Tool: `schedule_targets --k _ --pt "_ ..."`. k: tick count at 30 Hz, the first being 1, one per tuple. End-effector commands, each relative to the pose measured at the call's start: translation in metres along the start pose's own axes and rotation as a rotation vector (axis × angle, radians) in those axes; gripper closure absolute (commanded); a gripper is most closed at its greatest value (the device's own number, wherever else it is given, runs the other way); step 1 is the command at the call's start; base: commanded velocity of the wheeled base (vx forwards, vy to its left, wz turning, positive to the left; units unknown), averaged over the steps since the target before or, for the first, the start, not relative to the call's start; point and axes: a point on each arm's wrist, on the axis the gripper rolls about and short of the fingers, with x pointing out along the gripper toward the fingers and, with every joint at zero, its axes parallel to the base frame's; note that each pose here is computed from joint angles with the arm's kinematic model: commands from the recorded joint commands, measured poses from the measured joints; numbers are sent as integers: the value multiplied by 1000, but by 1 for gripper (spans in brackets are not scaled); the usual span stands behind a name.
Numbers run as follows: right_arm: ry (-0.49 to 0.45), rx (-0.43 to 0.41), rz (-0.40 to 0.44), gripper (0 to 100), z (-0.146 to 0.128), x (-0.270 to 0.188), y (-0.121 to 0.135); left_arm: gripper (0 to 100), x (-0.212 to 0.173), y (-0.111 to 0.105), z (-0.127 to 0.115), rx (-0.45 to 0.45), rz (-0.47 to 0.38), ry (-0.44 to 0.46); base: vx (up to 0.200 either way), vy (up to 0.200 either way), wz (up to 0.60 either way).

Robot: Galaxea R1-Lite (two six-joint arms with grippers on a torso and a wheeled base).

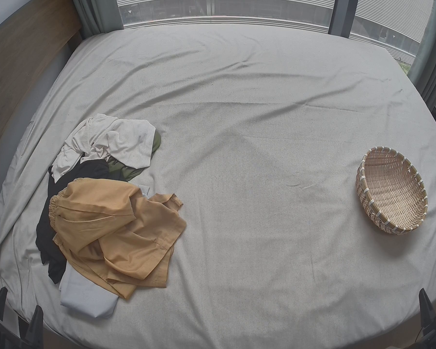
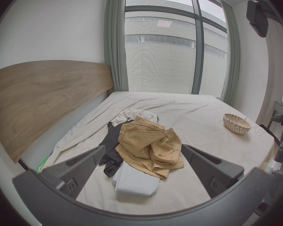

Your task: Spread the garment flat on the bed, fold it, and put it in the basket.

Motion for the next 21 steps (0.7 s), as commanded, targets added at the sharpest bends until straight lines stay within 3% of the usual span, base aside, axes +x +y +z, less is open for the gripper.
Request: schedule_targets --k 1,21 --pt "0 0 1 0 -5 0 0 0 0 0 -5 1 -1 4 0 0 0" --pt "0 0 1 0 -5 0 0 0 0 0 -5 27 -15 4 0 0 0"
